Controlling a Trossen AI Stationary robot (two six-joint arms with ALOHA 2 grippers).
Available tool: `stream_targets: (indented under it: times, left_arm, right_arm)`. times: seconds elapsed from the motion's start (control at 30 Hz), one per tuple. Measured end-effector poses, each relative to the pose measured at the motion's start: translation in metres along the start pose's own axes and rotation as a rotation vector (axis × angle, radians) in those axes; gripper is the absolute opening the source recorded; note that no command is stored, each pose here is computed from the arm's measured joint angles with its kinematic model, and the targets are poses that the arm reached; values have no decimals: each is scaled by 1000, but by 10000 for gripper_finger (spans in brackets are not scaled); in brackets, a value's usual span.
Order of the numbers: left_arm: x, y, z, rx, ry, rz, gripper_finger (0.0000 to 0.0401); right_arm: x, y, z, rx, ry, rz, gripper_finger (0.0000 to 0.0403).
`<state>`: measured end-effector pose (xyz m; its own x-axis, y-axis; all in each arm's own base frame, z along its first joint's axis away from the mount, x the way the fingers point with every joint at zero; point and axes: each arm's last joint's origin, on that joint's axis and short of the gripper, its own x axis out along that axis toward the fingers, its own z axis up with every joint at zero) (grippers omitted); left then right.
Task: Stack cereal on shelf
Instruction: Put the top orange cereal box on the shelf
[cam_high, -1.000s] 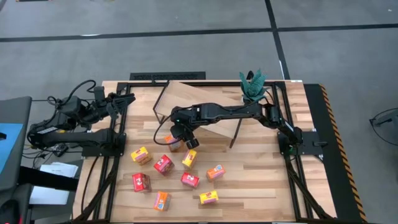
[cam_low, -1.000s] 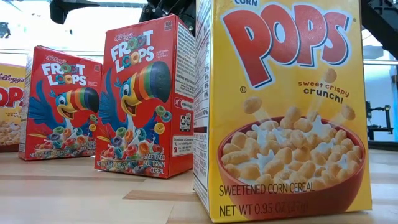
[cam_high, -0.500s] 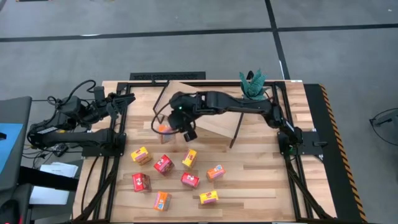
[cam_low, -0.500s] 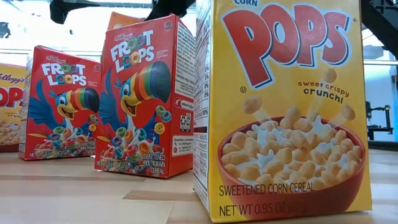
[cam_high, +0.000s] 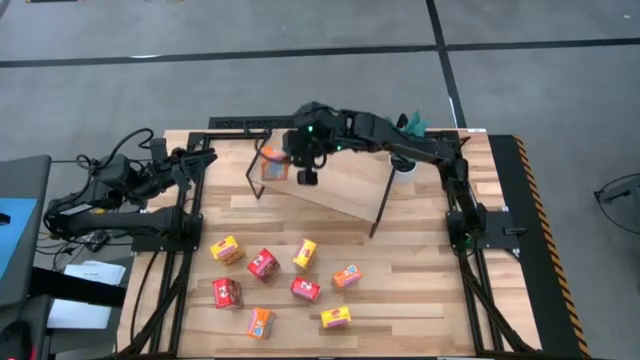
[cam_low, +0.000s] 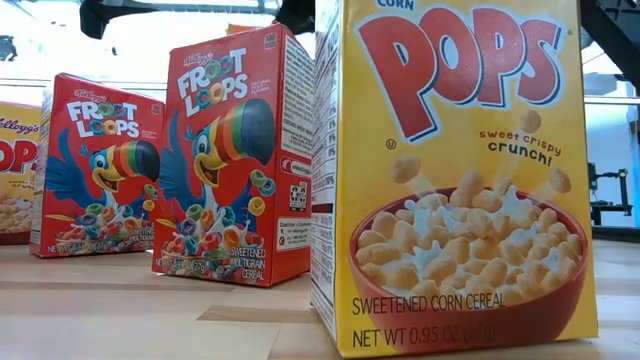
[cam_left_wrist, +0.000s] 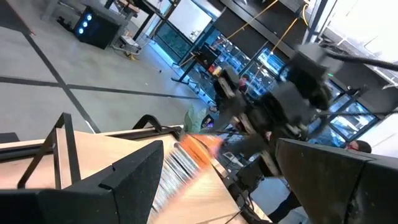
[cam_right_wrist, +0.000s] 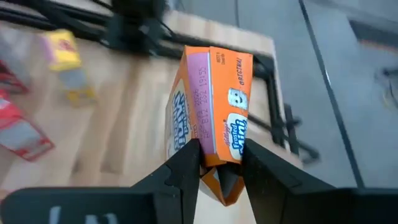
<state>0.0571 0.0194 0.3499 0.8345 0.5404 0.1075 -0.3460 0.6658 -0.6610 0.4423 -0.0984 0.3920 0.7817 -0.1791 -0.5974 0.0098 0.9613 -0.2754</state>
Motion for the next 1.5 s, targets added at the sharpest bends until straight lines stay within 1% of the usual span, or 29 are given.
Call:
stream_targets:
  times: [0.1, 0.27, 0.37, 0.43, 0.5, 0.57, 0.63, 0.7, 0.87, 1.0, 1.27, 1.5]
  left_arm:
    - [0, 0, 0, 0, 0, 1, 300]
    - [0, 0, 0, 0, -11, 15, 300]
    - [0, 1, 1, 0, -26, 32, 300]
    - [0, 1, 1, 0, -37, 46, 300]
    - [0, 2, 1, 0, -43, 54, 300]
    - [0, 2, 1, 0, -47, 59, 300]
    - [0, 2, 1, 0, -48, 60, 300]
    - [0, 2, 1, 0, -48, 60, 300]
    - [0, 2, 1, 1, -54, 70, 300]
    - [0, 3, 1, 3, -58, 80, 300]
    - [0, 3, 1, 7, -53, 89, 300]
    - [0, 3, 1, 7, -53, 89, 300]
  right_arm:
    - [0, -14, -5, 25, 25, -81, 134]
    - [-1, -28, -9, 41, 72, -244, 136]
    - [-2, -36, -12, 67, 85, -300, 135]
    - [1, -42, -16, 100, 90, -306, 133]
    - [12, -47, -20, 117, 94, -314, 133]
    - [21, -50, -30, 120, 147, -294, 136]
    - [30, -49, -30, 121, 134, -298, 140]
    - [31, -49, -33, 119, 165, -287, 144]
    - [39, -47, -32, 108, 138, -293, 152]
    - [37, -51, -33, 114, 144, -296, 155]
    - [37, -50, -36, 122, 164, -285, 147]
    - [30, -43, -33, 105, 199, -271, 153]
